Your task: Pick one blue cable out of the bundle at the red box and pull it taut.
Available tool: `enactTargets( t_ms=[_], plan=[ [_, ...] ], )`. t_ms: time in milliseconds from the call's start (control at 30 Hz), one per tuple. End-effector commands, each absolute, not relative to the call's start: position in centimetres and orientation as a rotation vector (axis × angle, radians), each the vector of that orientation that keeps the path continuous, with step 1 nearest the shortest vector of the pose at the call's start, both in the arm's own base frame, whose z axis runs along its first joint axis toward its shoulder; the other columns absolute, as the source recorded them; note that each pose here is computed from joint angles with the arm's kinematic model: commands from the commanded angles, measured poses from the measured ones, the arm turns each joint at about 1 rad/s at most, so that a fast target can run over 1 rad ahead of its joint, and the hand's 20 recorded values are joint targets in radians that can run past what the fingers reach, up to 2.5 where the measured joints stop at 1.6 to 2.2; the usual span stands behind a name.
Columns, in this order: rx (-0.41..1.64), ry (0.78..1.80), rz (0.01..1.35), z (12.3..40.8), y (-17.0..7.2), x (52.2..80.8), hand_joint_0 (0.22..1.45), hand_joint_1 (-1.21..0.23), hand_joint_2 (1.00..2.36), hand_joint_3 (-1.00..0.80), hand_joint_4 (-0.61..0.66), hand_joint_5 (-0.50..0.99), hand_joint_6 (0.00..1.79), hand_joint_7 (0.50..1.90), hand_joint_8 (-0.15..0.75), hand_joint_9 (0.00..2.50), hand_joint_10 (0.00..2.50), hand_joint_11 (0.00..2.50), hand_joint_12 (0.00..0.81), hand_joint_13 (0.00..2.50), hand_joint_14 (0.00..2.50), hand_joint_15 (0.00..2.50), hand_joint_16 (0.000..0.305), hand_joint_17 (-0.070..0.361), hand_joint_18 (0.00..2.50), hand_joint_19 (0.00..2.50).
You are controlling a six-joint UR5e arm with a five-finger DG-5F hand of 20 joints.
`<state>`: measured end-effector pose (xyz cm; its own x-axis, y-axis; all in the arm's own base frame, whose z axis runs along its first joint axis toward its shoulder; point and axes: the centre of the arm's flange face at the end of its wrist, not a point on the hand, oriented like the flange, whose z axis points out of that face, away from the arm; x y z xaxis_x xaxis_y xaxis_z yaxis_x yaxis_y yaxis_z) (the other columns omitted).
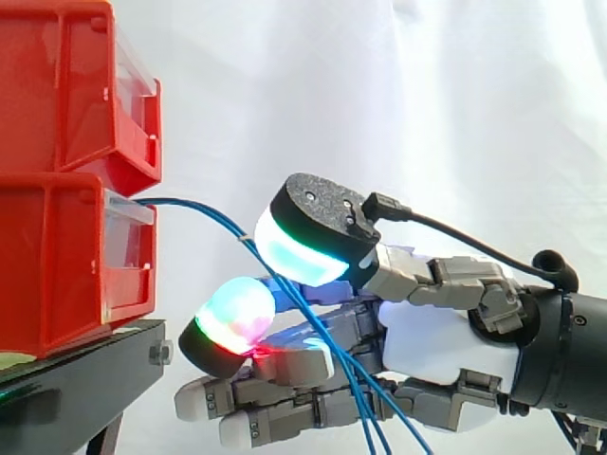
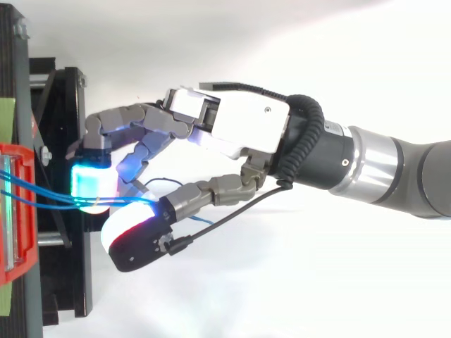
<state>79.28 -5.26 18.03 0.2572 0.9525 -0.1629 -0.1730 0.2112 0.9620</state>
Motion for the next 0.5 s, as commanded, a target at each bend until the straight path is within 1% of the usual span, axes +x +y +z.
enactTargets(
  t_ms=[0,100,333,400,433,467],
  plan=[
    [1.039,0.962,0.998,18.4,-5.3,79.4,0.54,-0.67,1.00,-0.50,0.18,-0.08,0.52,1.33,0.333,1.00,0.11,1.66,0.443,0.53,0.01,0.29,0.063,0.141,0.48,0.32],
    [1.042,0.954,1.008,18.9,-5.2,79.7,0.56,-0.69,1.00,-0.48,0.17,-0.08,0.53,1.34,0.322,1.00,0.07,1.69,0.437,0.53,0.01,0.28,0.061,0.138,0.48,0.32],
    [1.049,0.966,1.001,19.9,-5.2,80.2,0.59,-0.73,1.01,-0.39,0.16,-0.09,0.58,1.31,0.318,1.01,0.05,1.69,0.432,0.54,0.01,0.29,0.060,0.134,0.49,0.32],
    [1.051,0.973,0.999,20.2,-5.2,80.2,0.59,-0.73,1.01,-0.35,0.15,-0.09,0.59,1.35,0.321,0.99,0.07,1.68,0.431,0.54,0.01,0.28,0.060,0.134,0.50,0.32],
    [1.052,0.975,0.998,20.1,-5.2,80.3,0.59,-0.73,1.01,-0.34,0.15,-0.10,0.60,1.34,0.324,0.98,0.08,1.69,0.431,0.54,0.01,0.29,0.060,0.134,0.50,0.32],
    [1.054,0.982,0.996,20.0,-5.0,80.2,0.59,-0.73,1.01,-0.31,0.15,-0.11,0.63,1.30,0.324,0.96,0.10,1.68,0.432,0.54,0.01,0.29,0.060,0.135,0.50,0.31]
  ],
)
